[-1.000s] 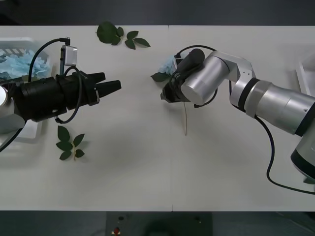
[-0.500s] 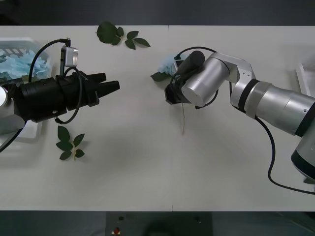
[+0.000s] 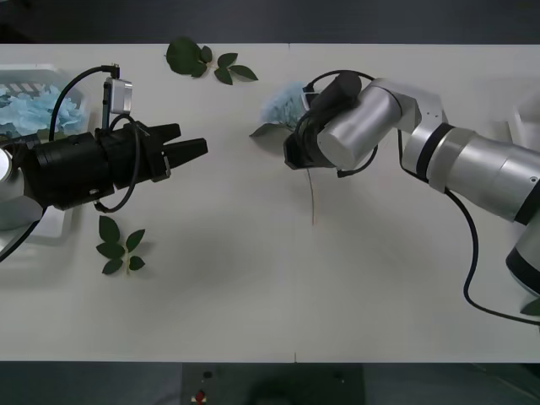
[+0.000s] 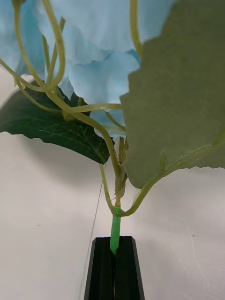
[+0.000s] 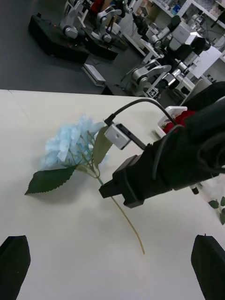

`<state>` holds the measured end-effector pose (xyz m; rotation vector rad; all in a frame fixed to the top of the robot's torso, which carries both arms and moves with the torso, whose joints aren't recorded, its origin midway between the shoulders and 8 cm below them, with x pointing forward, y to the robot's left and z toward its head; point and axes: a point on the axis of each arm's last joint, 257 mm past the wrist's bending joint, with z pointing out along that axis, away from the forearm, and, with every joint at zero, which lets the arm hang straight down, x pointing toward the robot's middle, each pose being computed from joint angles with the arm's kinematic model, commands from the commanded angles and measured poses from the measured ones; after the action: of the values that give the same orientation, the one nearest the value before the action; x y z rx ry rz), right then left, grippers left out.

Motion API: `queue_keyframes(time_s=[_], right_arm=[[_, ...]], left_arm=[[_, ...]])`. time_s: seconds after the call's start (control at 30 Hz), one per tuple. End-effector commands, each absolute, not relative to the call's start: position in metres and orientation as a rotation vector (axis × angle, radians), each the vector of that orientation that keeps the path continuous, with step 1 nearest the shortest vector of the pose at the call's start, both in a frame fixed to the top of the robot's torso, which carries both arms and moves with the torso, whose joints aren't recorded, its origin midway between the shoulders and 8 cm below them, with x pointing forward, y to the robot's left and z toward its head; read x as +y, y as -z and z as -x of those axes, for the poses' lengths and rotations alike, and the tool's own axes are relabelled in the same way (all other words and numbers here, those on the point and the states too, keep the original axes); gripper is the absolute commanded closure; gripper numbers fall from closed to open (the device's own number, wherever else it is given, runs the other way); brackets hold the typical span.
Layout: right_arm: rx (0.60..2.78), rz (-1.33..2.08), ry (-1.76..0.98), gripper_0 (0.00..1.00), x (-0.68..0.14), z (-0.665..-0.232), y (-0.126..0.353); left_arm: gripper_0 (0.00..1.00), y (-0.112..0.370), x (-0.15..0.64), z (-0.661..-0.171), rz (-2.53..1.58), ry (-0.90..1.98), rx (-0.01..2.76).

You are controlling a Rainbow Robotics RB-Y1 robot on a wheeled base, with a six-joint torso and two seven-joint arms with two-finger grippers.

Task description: Put the red flowers into the right box and the blue flowers into the left box

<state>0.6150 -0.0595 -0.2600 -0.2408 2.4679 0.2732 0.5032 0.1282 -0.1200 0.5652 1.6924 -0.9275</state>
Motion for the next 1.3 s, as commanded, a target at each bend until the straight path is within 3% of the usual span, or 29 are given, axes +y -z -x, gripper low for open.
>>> queue_keyframes(time_s=[0.03,0.37,1.0,1.3], right_arm=[[2.356,0.275,-0.365,1.00,-0.077,-0.650,0.172],[2.206,0.375,-0.809,1.00,-0.079,-0.634,0.107],[1.726,0.658,-1.220,1.00,-0.044,-0.578,0.038],[1.583,0.734,-1.304,1.00,-0.041,-0.554,0.020]], left_arm=[[0.00,0.122,0.132,-0.499,-0.596,0.902,1.683],[0.00,0.115,0.101,-0.494,-0.595,0.964,1.612],[0.00,0.097,0.010,-0.468,-0.562,1.161,1.447],[0.00,0.113,-0.003,-0.473,-0.523,1.186,1.472]])
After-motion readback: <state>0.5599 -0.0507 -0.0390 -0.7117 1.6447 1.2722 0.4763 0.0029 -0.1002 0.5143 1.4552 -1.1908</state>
